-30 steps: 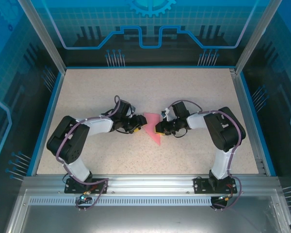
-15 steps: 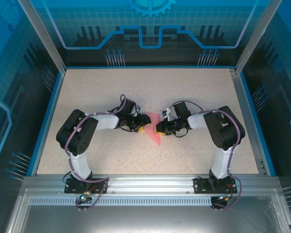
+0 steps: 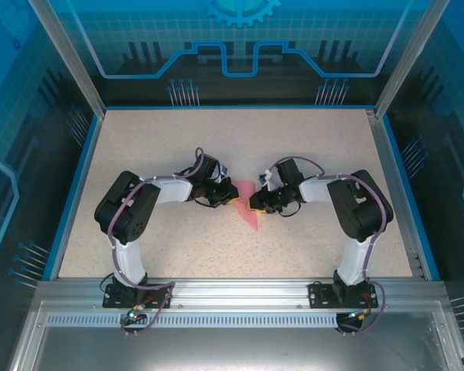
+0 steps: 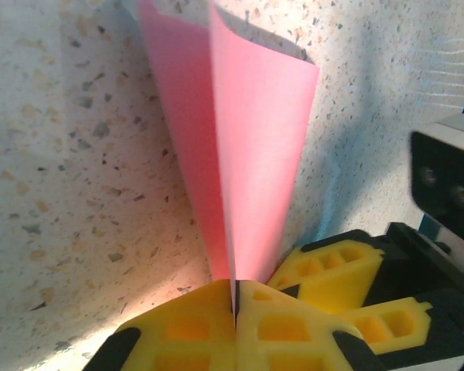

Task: Fold a paper plane with a square sheet of paper (pick it up from the middle)
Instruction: Fold the wing for the fifth time at the center of the table.

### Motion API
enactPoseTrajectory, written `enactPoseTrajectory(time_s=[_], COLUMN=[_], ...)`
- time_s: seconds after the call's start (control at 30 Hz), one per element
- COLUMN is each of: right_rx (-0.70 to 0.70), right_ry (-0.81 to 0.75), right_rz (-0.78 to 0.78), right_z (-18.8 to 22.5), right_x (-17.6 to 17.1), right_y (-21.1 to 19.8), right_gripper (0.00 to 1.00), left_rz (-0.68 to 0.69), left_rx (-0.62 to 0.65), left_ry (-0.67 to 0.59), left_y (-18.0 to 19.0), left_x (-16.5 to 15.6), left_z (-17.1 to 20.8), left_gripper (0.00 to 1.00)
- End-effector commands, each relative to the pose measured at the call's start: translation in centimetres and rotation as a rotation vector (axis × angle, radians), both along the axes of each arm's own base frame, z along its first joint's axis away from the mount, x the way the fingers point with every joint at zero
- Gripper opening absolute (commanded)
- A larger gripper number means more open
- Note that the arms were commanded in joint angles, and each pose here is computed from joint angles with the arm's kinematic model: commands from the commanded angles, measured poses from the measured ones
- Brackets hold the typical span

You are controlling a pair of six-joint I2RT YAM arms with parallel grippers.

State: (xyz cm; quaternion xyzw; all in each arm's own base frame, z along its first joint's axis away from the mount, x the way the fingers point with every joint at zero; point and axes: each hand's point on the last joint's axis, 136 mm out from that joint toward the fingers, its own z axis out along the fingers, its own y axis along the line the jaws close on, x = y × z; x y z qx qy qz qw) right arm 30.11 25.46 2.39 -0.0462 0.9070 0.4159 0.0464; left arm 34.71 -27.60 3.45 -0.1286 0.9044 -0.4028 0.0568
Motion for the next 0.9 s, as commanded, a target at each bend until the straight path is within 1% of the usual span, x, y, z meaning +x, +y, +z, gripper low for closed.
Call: enactPoseTrajectory(time_s=[0.0, 0.17, 0.27, 0.37, 0.43, 0.53, 0.73, 0.87], right_rx=[-0.176, -0.389, -0.517, -0.596, -0.651, -0.767, -0.855, -0.884], right_ry=[-0.147, -0.365, -0.506, -0.612, -0.658, -0.715, -0.752, -0.760], right_rz=[0.012, 0.042, 0.085, 0.132, 0.167, 0.159, 0.186, 0.168], right_z=[1.4, 3.4, 3.7, 3.4, 2.9, 2.5, 1.5, 1.5], right_x=[0.5, -0.6, -2.0, -2.9, -3.4, -3.6, -3.9, -3.4], right_y=[-1.2, -1.8, -1.4, -0.2, 0.5, 0.5, 1.0, 1.6], right_gripper=[0.27, 0.35, 0.46, 0.47, 0.46, 0.48, 0.50, 0.49], left_rz=[0.002, 0.017, 0.015, 0.012, 0.011, 0.008, 0.003, 0.001], left_rx=[-0.007, -0.016, -0.021, -0.018, -0.017, -0.016, -0.014, -0.016], left_ry=[0.021, 0.015, 0.013, 0.008, 0.006, 0.006, 0.011, 0.005], left_y=[-0.1, 0.0, -0.1, -0.1, -0.1, -0.1, -0.1, -0.1], left_x=[-0.1, 0.0, 0.1, 0.1, 0.1, 0.1, -0.1, -0.1], left_z=[0.3, 1.3, 1.8, 2.0, 2.1, 2.1, 1.9, 2.1], left_gripper=[0.01, 0.00, 0.00, 0.00, 0.00, 0.00, 0.00, 0.00])
